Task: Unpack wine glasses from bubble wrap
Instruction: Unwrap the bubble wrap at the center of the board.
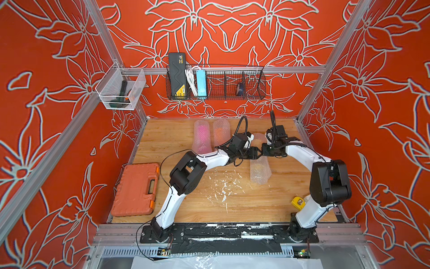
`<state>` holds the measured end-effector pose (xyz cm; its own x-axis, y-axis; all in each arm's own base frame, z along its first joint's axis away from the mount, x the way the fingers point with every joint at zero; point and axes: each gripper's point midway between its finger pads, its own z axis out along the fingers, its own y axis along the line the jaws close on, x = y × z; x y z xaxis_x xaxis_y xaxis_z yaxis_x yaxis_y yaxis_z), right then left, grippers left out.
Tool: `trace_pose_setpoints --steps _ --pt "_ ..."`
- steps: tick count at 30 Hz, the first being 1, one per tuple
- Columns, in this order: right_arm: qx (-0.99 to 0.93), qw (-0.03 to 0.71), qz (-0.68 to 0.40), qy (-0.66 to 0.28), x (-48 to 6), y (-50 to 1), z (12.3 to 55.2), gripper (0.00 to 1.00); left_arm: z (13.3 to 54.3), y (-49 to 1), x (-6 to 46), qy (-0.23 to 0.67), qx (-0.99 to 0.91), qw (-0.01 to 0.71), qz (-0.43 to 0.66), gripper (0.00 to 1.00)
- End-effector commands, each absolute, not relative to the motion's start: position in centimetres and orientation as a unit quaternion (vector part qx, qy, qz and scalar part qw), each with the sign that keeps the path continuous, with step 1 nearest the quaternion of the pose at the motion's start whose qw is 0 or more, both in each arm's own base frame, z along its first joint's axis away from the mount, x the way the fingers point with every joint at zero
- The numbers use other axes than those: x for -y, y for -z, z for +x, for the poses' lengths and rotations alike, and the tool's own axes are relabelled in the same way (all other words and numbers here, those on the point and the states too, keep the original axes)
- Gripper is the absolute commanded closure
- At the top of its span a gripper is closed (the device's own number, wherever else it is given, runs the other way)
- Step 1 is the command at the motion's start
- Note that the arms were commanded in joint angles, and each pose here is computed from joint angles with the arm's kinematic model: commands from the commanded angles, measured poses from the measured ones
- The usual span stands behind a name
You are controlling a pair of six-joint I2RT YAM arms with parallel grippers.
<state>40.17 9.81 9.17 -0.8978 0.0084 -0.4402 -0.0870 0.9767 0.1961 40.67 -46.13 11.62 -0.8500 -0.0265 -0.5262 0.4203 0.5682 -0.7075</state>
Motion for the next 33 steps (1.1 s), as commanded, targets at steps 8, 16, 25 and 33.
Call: trace_pose_setpoints --steps 8,16,25,33 --pt "-0.963 0.233 -0.02 -0.133 -10.7 -10.1 40.0 1.0 40.6 -9.3 47.5 0.444 -0.856 0.233 0.125 0.44" --pt "-0.965 0.229 -0.01 -0.125 -9.6 -10.0 39.8 1.0 41.6 -8.4 46.5 0.426 -0.865 0.236 0.119 0.96" --pt "-0.967 0.226 0.01 -0.119 -7.9 -9.6 39.8 1.0 42.8 -9.0 42.0 0.41 -0.871 0.257 0.089 1.0" --pt "-0.966 0.227 0.021 -0.118 -7.1 -9.6 39.9 1.0 42.9 -8.9 40.4 0.405 -0.873 0.26 0.08 1.0"
